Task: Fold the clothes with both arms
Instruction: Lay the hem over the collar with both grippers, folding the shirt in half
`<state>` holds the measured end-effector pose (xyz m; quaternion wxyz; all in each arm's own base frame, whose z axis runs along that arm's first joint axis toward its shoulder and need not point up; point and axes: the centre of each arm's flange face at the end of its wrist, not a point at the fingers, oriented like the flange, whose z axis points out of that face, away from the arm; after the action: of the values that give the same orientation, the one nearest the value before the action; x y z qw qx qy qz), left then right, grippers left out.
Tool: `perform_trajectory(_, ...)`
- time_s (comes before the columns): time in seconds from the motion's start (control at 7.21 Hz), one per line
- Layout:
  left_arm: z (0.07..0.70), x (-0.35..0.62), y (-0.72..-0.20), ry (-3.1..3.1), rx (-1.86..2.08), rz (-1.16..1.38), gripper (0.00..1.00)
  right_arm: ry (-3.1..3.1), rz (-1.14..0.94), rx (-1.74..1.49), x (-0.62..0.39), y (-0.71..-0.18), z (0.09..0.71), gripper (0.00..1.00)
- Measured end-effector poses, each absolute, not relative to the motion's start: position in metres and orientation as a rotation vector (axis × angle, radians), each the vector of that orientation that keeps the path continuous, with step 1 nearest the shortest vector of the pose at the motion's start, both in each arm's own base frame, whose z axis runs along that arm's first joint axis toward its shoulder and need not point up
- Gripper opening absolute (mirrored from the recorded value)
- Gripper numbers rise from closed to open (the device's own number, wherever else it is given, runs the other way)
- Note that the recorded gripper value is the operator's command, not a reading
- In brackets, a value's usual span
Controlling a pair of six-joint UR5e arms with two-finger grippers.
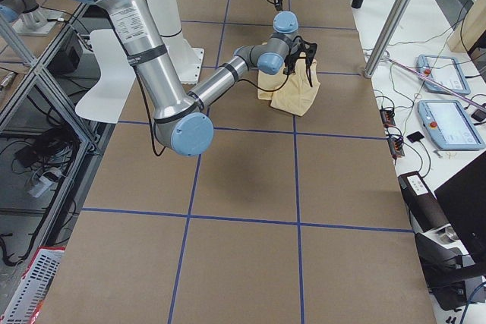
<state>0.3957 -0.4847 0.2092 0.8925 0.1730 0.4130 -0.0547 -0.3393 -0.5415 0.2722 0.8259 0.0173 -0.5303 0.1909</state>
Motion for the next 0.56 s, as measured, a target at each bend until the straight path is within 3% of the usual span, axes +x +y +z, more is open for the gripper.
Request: perform_trajectory(0.56,0.233,0.422,-0.516,0.902,0.393,-0.124,0.00,-1.079,0.399,0.024,-0.370,-0.579,0.283,0.00)
